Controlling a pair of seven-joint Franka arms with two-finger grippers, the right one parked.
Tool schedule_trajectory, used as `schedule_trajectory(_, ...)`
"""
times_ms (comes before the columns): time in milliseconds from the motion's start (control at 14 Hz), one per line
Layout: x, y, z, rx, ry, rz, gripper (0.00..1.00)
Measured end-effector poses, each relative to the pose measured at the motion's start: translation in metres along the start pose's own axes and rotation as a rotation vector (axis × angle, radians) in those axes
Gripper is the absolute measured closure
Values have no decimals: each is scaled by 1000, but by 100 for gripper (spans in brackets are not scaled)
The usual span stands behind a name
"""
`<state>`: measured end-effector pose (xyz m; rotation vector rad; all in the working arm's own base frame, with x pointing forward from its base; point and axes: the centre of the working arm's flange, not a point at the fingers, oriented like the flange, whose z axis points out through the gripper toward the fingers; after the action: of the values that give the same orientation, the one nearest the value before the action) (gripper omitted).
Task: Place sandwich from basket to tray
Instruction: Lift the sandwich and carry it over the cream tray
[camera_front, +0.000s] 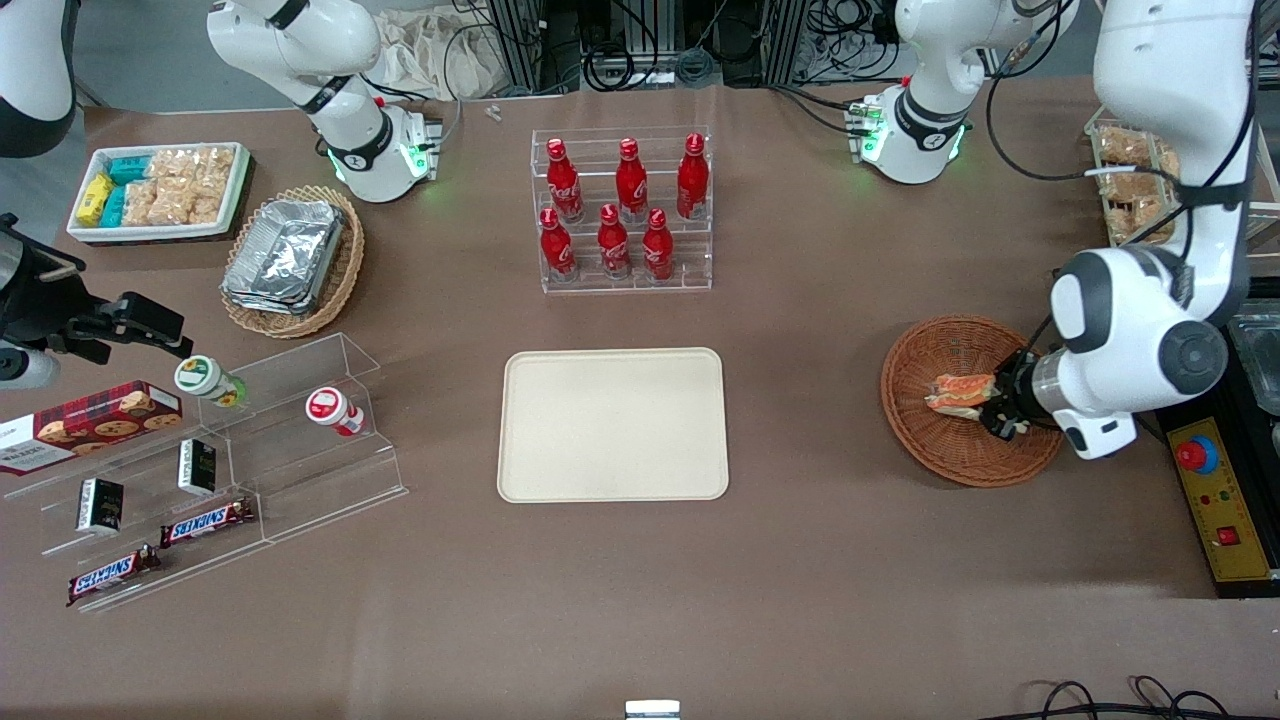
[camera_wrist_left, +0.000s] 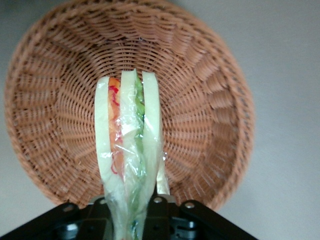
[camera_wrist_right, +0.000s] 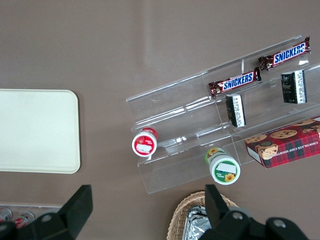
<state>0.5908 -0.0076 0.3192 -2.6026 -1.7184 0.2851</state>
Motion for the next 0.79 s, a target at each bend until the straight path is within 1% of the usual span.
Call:
schedule_trajectory(71,-7,-1,-20,-8,-1,22,81)
schedule_trajectory(143,-20,-2,-38,-10,-3,79,81)
schedule_trajectory(214,-40,0,-52,-6,-8,165,81)
schedule_trajectory(357,-96,6,-66,17,-16,369,81)
schedule_trajectory(500,-166,18,-71,26,-11,562,81)
schedule_trajectory(643,-239,29,-76,24,18,717,81)
schedule_trajectory(786,-302,35,-78,24,51,845,81)
